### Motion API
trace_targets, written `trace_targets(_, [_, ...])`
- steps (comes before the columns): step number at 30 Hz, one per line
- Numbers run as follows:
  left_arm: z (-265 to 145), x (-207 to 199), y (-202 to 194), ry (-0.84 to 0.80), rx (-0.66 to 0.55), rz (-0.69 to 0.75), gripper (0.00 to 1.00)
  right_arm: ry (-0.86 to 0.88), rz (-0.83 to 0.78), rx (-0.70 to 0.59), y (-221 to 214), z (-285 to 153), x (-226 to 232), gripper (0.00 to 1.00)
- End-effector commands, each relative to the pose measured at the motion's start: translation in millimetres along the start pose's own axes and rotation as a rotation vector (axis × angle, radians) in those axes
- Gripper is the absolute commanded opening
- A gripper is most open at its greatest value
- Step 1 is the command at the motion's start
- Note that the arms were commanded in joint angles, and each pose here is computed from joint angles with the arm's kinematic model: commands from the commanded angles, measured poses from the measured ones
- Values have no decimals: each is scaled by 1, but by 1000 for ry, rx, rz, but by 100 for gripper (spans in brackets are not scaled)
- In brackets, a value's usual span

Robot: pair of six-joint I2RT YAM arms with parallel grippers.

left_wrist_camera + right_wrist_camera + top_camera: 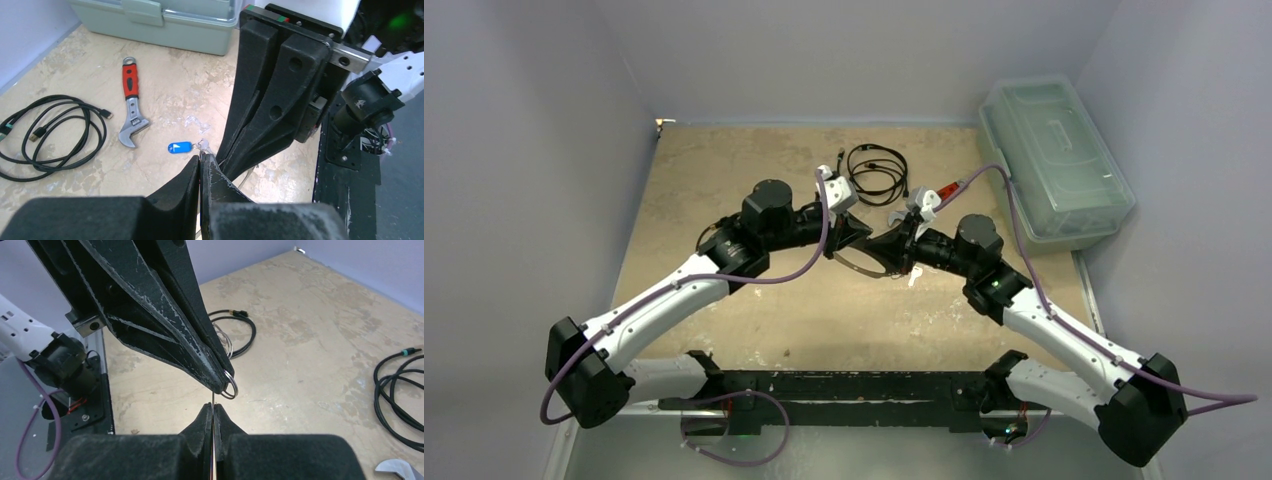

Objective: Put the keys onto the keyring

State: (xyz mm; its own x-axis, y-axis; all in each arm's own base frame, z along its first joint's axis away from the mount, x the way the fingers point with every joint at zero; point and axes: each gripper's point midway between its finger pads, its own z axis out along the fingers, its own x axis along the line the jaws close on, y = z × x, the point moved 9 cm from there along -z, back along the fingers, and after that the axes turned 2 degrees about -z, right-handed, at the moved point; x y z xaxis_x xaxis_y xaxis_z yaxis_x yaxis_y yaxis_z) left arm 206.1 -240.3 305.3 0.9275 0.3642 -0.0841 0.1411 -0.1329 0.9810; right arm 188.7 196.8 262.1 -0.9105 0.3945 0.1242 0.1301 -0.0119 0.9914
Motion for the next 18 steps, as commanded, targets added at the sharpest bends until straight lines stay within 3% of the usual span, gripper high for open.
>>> trace_targets(1, [4, 11, 3, 91, -15, 0, 0, -51, -60, -70, 35, 6, 5, 0])
trace_targets(6, [5, 15, -10, 136, 41, -15, 0, -106, -12, -54, 33, 11, 6, 0])
trace_targets(18, [2, 17, -10, 165, 25, -20, 0, -204, 102, -7, 21, 24, -3, 0])
